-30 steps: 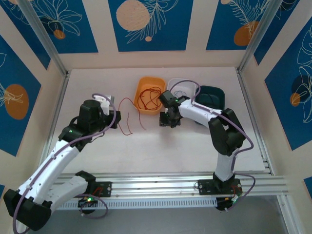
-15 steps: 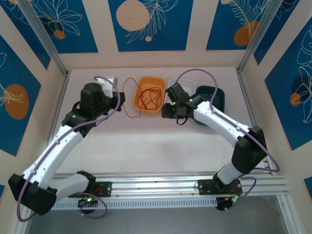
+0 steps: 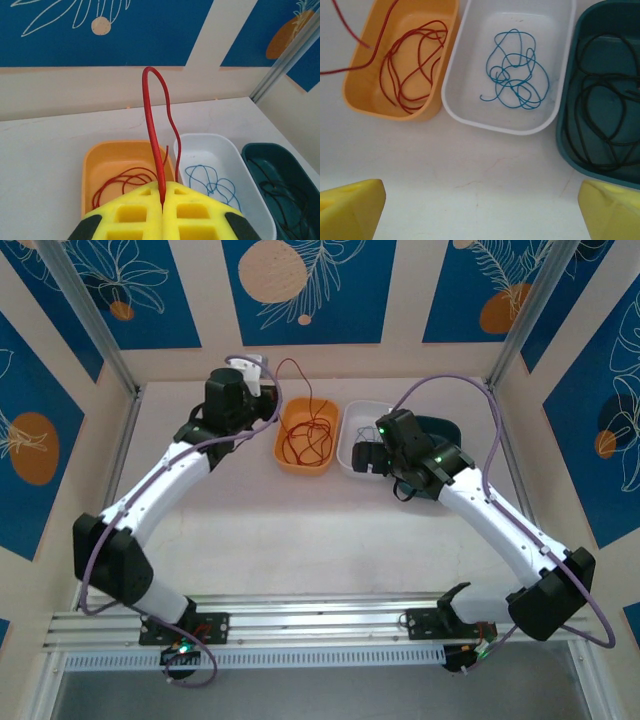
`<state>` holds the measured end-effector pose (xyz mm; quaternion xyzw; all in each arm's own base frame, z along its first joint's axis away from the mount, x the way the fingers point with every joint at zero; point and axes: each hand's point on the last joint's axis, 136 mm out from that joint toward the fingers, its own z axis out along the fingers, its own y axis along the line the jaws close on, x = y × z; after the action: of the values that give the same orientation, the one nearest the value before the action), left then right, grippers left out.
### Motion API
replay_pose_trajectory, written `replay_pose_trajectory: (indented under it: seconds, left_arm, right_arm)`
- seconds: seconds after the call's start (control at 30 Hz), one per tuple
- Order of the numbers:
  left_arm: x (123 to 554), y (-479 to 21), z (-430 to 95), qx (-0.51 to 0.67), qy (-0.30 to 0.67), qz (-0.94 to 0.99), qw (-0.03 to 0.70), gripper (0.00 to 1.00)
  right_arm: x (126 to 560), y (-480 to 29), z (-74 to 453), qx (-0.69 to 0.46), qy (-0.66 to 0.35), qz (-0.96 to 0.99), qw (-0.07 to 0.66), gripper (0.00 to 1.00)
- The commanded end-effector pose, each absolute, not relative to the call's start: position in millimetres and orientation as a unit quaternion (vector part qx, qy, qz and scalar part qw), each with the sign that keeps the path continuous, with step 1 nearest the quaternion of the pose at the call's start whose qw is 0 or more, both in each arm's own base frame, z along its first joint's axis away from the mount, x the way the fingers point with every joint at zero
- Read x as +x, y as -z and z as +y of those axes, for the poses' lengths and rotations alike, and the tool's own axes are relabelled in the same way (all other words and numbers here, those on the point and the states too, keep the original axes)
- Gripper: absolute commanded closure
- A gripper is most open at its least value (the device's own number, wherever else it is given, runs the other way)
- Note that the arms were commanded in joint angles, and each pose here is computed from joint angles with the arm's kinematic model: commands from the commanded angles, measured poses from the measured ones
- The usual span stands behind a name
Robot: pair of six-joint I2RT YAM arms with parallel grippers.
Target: Untangle the cables
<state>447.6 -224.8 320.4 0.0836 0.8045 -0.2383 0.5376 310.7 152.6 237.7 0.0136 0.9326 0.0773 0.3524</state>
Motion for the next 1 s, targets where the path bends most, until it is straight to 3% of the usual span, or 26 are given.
replay_pose_trajectory:
  seconds: [0.0, 0.23, 0.97]
  left_arm:
    - [471, -337, -228, 0.063, 0.248, 0.784, 0.566, 1.0]
    - [494, -300, -228, 0.045, 0.217, 0.804, 0.552, 1.0]
    - [495, -206, -243, 0.041, 0.234, 0.858, 0.455, 1.0]
  right_arm:
    - [306, -241, 136, 0.023, -0.054, 0.931, 0.36, 0.01]
    - [304, -247, 128, 0.031, -0.054, 0.927, 0.37, 0.01]
    - [304, -238, 132, 0.032, -0.067, 0.933, 0.351, 0.01]
